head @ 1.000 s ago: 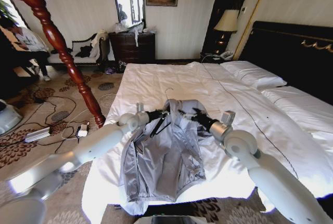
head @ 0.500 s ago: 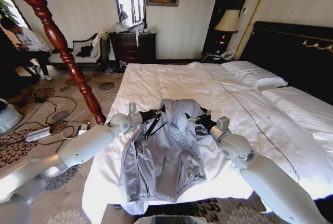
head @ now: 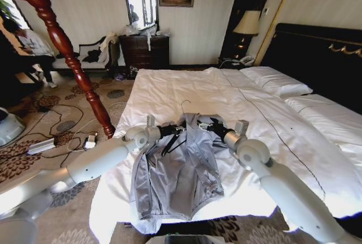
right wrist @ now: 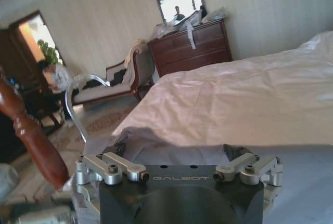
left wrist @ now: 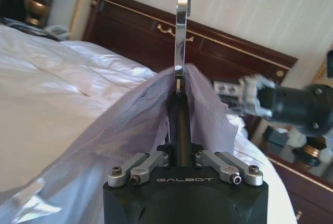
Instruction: Pick up the clothes from the bed and hang them on the clothes hanger.
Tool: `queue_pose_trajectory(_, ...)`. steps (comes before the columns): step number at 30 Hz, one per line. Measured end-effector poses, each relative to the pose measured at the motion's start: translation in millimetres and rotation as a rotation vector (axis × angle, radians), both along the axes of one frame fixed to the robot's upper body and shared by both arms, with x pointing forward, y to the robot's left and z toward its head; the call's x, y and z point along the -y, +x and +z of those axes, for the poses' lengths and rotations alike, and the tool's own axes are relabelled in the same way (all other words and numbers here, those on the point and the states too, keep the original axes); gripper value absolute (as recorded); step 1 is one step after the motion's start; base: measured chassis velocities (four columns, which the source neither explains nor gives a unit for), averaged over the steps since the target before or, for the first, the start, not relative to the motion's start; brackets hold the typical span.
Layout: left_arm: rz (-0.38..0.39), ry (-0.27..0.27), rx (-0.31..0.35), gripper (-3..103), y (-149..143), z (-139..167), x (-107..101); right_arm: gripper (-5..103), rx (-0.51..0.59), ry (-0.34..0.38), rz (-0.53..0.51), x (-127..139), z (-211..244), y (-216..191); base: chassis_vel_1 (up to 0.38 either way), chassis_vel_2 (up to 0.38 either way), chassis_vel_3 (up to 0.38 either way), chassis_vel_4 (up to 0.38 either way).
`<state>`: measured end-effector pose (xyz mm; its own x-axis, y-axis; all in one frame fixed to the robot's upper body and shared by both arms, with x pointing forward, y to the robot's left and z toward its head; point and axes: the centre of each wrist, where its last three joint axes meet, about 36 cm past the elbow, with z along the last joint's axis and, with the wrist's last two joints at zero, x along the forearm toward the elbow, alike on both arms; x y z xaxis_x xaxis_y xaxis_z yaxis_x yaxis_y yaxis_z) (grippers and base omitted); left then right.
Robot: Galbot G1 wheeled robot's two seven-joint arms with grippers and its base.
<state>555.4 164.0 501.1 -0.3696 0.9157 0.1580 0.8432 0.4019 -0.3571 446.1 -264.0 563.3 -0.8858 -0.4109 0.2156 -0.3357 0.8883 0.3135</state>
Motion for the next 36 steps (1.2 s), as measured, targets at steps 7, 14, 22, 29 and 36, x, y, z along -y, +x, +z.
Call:
queue_pose_trajectory(7,-0.099,-0.002,-0.012,15,-12,-2,10,100,-0.016,0.021,-0.029,8,-2,14,0.0,0.0,0.0,0.0)
queue_pose_trajectory(14,-0.131,0.016,-0.017,15,-24,-8,6,100,0.003,0.008,-0.064,17,1,24,0.0,0.0,0.0,0.0)
queue_pose_trajectory(22,-0.078,-0.017,-0.005,15,-10,-8,2,100,0.052,-0.158,-0.046,22,7,2,0.0,0.0,0.0,0.0)
queue_pose_trajectory(29,-0.042,-0.042,-0.004,15,-6,-5,-8,100,0.188,-0.356,-0.119,51,3,5,0.0,0.0,0.0,0.0)
queue_pose_trajectory(36,0.023,-0.026,-0.001,15,-7,-7,-41,100,0.291,-0.554,-0.1,58,-8,-1,0.0,0.0,0.0,0.0)
